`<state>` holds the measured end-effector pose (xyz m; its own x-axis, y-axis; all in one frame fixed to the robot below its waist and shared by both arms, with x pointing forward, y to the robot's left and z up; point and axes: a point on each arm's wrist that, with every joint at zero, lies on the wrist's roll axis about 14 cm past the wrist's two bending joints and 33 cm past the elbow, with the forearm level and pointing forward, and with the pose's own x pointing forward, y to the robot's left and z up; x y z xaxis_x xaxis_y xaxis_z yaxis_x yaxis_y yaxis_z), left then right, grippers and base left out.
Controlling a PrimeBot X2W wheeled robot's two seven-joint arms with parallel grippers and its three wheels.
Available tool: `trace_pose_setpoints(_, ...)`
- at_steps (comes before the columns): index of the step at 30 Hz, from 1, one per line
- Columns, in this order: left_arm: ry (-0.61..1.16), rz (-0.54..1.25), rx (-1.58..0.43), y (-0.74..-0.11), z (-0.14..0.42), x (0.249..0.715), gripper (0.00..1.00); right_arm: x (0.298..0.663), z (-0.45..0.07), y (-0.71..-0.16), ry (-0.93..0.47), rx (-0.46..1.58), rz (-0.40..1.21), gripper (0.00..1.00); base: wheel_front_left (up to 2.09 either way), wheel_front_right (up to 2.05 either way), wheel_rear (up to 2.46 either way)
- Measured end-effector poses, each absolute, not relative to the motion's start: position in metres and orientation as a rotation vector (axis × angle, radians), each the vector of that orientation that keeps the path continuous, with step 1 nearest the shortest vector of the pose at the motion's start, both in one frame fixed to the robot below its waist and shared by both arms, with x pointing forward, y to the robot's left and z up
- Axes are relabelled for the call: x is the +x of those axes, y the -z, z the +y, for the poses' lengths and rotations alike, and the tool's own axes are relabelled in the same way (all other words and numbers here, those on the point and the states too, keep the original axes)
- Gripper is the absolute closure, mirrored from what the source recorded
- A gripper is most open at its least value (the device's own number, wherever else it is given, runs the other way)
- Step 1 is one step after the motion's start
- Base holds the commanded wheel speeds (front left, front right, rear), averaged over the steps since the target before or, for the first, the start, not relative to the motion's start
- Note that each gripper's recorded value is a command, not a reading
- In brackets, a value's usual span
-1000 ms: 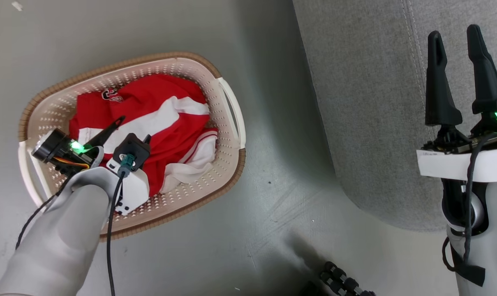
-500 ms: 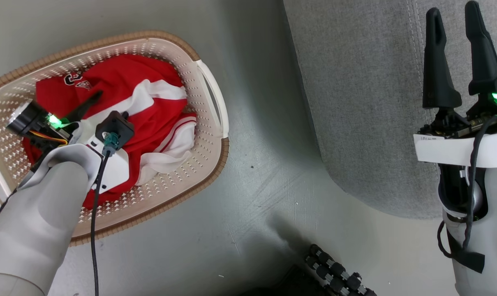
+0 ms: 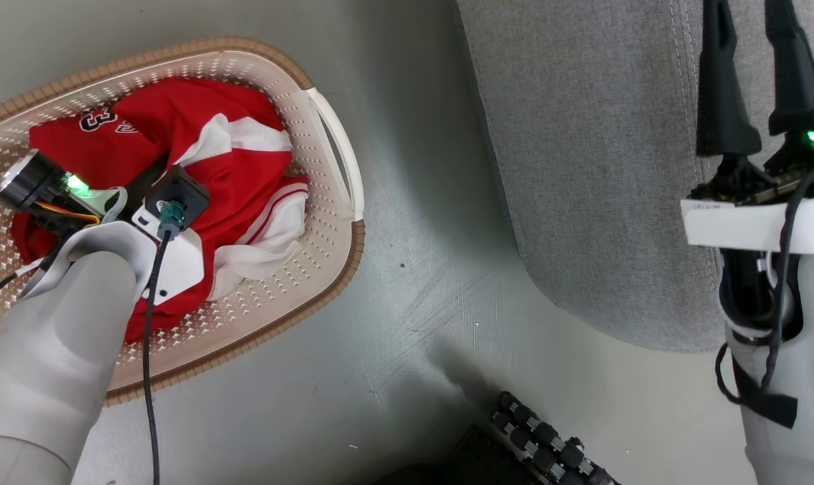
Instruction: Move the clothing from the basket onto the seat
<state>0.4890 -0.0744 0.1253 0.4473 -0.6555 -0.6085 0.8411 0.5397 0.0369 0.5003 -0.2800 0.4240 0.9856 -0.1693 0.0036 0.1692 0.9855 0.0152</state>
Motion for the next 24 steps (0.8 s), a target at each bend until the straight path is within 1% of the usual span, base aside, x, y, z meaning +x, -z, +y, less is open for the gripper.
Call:
trace_pose_setpoints(13, 0.85, 0.503, 0.247, -0.164, -0.071, 0.515, 1.0, 0.509, -0.278, -0.437, 0.16, 0.02, -0.047, 0.0, 0.0, 0.0, 0.0)
trace_pose_setpoints(16, 0.826, 0.501, 0.219, -0.172, -0.067, 0.513, 1.0, 0.51, -0.275, -0.44, 0.152, 0.021, -0.053, 0.0, 0.0, 0.0, 0.0)
trace_pose_setpoints(24, 0.714, 0.459, 0.139, -0.205, -0.05, 0.522, 1.0, 0.513, -0.259, -0.446, 0.11, 0.025, -0.059, 0.0, 0.0, 0.0, 0.0)
